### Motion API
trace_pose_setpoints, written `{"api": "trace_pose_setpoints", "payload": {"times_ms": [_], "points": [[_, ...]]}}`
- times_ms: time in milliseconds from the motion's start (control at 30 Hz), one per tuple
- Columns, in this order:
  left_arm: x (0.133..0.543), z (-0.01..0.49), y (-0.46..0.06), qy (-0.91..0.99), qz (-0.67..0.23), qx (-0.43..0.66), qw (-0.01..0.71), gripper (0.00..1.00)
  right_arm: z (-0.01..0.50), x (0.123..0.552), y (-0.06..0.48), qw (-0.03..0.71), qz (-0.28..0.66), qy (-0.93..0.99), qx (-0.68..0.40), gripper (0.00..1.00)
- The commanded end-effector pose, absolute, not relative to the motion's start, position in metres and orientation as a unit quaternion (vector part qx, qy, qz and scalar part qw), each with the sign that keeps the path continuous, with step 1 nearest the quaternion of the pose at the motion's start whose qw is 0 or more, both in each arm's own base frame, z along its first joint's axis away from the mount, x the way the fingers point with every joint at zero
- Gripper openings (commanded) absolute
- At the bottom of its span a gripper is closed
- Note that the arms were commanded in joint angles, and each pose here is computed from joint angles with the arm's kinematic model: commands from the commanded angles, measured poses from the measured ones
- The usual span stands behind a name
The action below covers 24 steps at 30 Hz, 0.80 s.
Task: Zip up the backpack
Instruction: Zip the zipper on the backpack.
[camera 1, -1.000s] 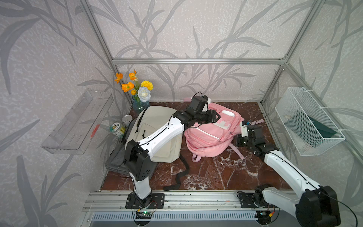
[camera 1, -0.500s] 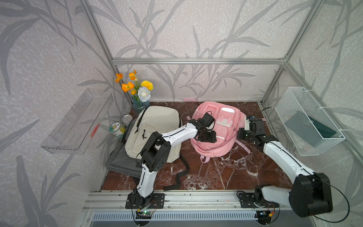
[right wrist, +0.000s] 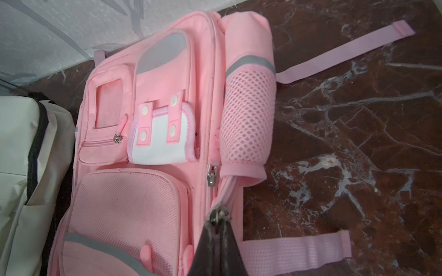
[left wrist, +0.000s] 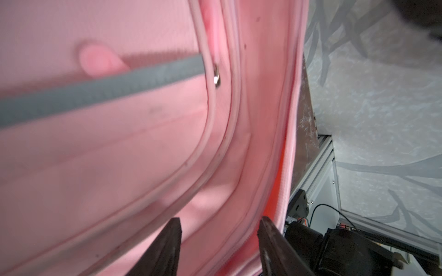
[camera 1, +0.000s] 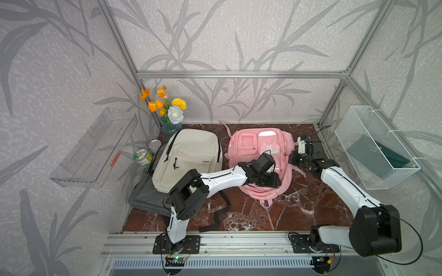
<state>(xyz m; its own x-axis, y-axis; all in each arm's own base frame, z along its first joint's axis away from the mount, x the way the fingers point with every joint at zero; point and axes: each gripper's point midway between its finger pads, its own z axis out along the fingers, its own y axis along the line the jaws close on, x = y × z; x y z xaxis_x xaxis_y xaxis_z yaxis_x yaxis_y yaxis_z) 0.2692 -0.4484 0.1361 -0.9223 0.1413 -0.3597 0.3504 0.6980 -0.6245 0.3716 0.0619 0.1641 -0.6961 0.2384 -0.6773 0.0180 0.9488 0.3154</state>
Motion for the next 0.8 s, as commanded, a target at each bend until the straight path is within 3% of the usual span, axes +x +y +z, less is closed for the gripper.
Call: {"api": "trace_pose_setpoints", "payload": {"times_ms": [0, 200, 767], "points": [[0.319, 0.193, -0.426, 0.895, -0.377, 0.111, 0.212, 0.54, 0.198, 0.371, 0.071, 0.446, 0.17, 0.878, 0.04, 0.0], [0.369, 0.219, -0.441, 0.882, -0.396, 0.129, 0.222, 0.54, 0.187, 0.36, 0.073, 0.464, 0.182, 0.866, 0.037, 0.0], [0.362, 0.171, -0.519, 0.877, -0.406, 0.215, 0.141, 0.63, 0.19, 0.353, 0.092, 0.477, 0.236, 0.847, -0.002, 0.0]]}}
